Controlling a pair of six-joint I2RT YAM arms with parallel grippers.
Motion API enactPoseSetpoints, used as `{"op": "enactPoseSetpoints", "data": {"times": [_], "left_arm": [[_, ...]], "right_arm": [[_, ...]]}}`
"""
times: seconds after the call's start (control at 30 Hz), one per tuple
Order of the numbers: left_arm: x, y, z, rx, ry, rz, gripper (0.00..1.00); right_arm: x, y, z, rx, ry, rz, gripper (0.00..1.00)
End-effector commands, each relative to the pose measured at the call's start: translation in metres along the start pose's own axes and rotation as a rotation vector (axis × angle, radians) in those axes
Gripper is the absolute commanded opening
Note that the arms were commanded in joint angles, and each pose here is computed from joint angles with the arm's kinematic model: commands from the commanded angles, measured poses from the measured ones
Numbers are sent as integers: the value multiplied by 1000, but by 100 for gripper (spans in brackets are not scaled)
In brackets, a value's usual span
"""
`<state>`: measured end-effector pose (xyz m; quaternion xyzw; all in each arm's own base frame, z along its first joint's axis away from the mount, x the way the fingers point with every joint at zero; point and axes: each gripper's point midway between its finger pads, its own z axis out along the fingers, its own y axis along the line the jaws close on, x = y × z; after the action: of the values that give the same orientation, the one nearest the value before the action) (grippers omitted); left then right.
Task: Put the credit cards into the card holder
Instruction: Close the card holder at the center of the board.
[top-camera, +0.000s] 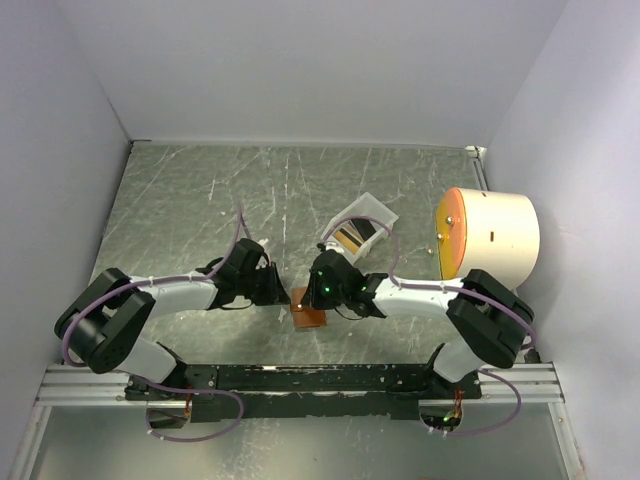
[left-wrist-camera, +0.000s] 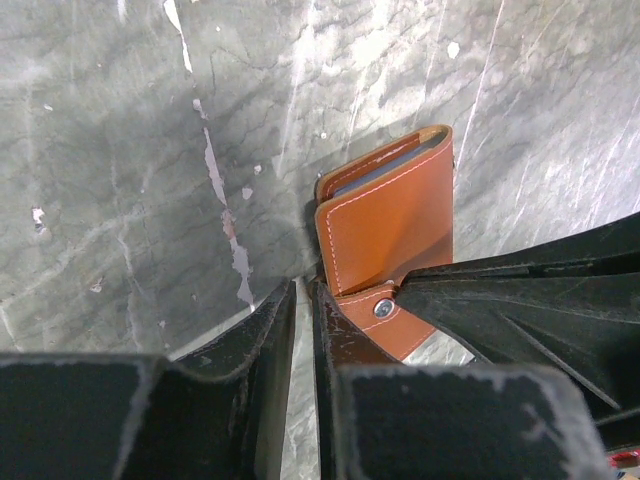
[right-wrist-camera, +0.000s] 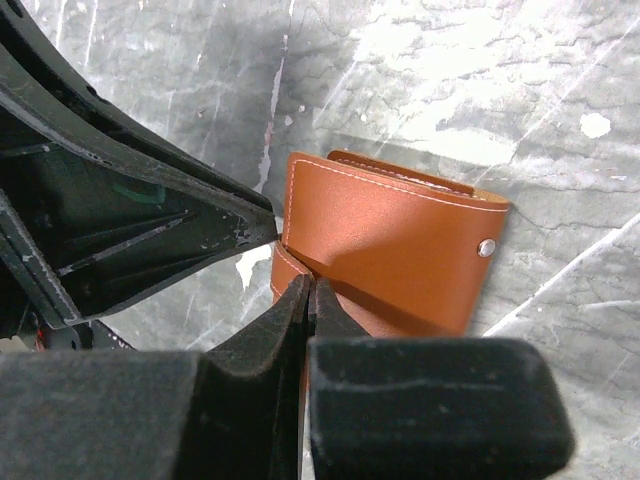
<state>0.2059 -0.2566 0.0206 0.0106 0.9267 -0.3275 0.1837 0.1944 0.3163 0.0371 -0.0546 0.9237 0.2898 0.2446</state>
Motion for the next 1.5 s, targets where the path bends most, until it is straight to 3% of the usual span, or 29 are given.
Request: {"op": "enactPoseSetpoints", "data": {"times": [0.0, 0.4, 1.0, 1.47], "left_arm": [[-12, -10, -4, 24, -30, 26, 24], [-28, -45, -5, 165, -60, 91, 28], [-21, -12, 14, 24, -14, 95, 24], [-28, -27, 3, 64, -40, 82, 27]], "right_arm": [[-5, -1, -6, 9, -30, -12, 0], [-6, -7, -9, 32, -43, -18, 0], [-5, -18, -11, 66, -59, -24, 0], [1, -21, -7, 72, -43, -21, 0]]}}
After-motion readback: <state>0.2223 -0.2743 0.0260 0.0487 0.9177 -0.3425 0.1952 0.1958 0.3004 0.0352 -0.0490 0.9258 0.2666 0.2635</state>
